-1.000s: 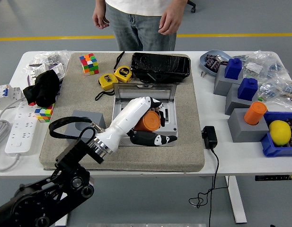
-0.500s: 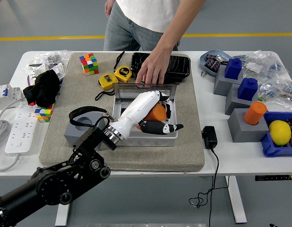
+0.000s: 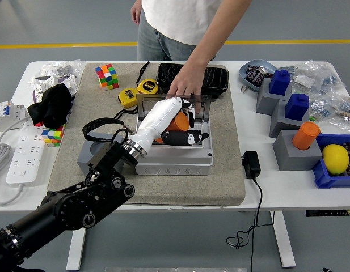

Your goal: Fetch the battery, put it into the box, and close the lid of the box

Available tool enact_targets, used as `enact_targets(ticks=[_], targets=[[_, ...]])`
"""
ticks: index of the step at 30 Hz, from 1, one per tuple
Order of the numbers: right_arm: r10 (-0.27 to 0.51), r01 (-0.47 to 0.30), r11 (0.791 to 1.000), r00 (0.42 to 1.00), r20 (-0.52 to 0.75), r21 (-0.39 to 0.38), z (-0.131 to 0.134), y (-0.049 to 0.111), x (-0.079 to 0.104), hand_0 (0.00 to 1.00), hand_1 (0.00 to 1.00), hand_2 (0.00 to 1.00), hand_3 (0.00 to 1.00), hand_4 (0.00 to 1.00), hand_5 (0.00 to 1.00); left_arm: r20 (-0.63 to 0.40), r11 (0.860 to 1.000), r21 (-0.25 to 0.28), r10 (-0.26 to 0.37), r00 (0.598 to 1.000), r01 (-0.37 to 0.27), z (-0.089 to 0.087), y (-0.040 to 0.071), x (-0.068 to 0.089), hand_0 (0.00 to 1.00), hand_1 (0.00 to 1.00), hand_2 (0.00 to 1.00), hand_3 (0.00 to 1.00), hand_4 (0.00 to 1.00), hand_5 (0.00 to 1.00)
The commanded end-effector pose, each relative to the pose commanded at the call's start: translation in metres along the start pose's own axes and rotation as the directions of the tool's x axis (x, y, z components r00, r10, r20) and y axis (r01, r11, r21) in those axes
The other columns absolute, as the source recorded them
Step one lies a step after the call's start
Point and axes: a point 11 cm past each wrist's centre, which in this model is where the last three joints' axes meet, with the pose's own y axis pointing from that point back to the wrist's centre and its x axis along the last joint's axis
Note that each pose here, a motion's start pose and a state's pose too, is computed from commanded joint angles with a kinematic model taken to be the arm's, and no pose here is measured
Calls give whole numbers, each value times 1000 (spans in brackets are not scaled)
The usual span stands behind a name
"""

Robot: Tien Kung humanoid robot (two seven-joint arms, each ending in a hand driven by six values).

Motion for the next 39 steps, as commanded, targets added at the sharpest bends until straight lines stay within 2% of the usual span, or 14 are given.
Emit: enact_targets(ticks=[4, 5, 9, 10, 16, 17, 22, 23, 28, 29, 34, 35, 39], targets=[[1, -1, 1000, 1000, -1, 1, 0, 0, 1, 703, 649, 665, 722, 998, 930, 7, 1000, -6, -9, 1000, 10, 1, 1, -3, 19, 2, 2, 2, 880, 241], [1, -1, 1000, 1000, -1, 2, 0, 0, 1, 702, 649, 664, 722, 998, 930, 7, 1000, -7, -9, 1000, 9, 1, 1, -3, 40, 2, 2, 2, 993, 372], [0, 0, 1000, 1000, -3, 2, 0, 0, 1, 702, 649, 664, 722, 998, 930, 5, 1000, -4, -11, 1000, 11, 0, 2, -4, 40, 2, 2, 2, 993, 372], [0, 0, 1000, 1000, -3, 2, 0, 0, 1, 702, 649, 664, 722, 998, 930, 7, 1000, -3, -12, 1000, 12, -1, 2, -4, 46, 2, 2, 13, 998, 418], [0, 0, 1000, 1000, -8, -1, 2, 0, 0, 704, 649, 664, 721, 998, 930, 6, 1000, 14, -26, 1000, 26, -7, 4, -6, 46, 2, 2, 13, 998, 418], [-1, 1, 1000, 1000, -7, -2, 2, 0, 0, 704, 650, 665, 721, 998, 930, 6, 999, 18, -29, 1000, 29, -8, 5, -6, 59, 2, 53, 48, 998, 460], [-1, 1, 1000, 1000, -5, -3, 3, 0, 0, 704, 650, 665, 721, 998, 930, 11, 999, 24, -43, 999, 43, -11, 6, -7, 59, 2, 53, 48, 998, 460], [-1, 0, 1000, 1000, -6, -3, 3, 0, 0, 703, 649, 665, 721, 998, 929, 11, 999, 25, -45, 999, 45, -11, 6, -8, 84, 30, 117, 119, 998, 487], [-1, 1, 1000, 1000, -4, 0, 2, 0, 0, 703, 649, 665, 721, 998, 929, 19, 998, 34, -58, 998, 57, -15, 7, -8, 84, 30, 117, 119, 998, 487], [-1, 1, 1000, 1000, -4, 1, 1, 0, 0, 703, 649, 664, 721, 998, 930, 19, 998, 34, -60, 998, 59, -15, 7, -8, 150, 127, 183, 206, 998, 512], [-3, 3, 1000, 1000, -3, 2, 0, 0, -1, 703, 649, 664, 721, 998, 930, 25, 998, 30, -63, 998, 62, -14, 5, -6, 150, 127, 183, 206, 998, 512], [-2, 2, 1000, 1000, -2, 2, 0, 0, -1, 703, 649, 665, 721, 998, 929, 26, 998, 29, -64, 998, 63, -14, 5, -6, 234, 213, 209, 247, 998, 523], [0, 0, 1000, 1000, 0, 0, 1, 0, 0, 703, 649, 665, 721, 998, 929, 33, 997, 27, -67, 997, 66, -13, 5, -6, 234, 213, 209, 247, 998, 523]])
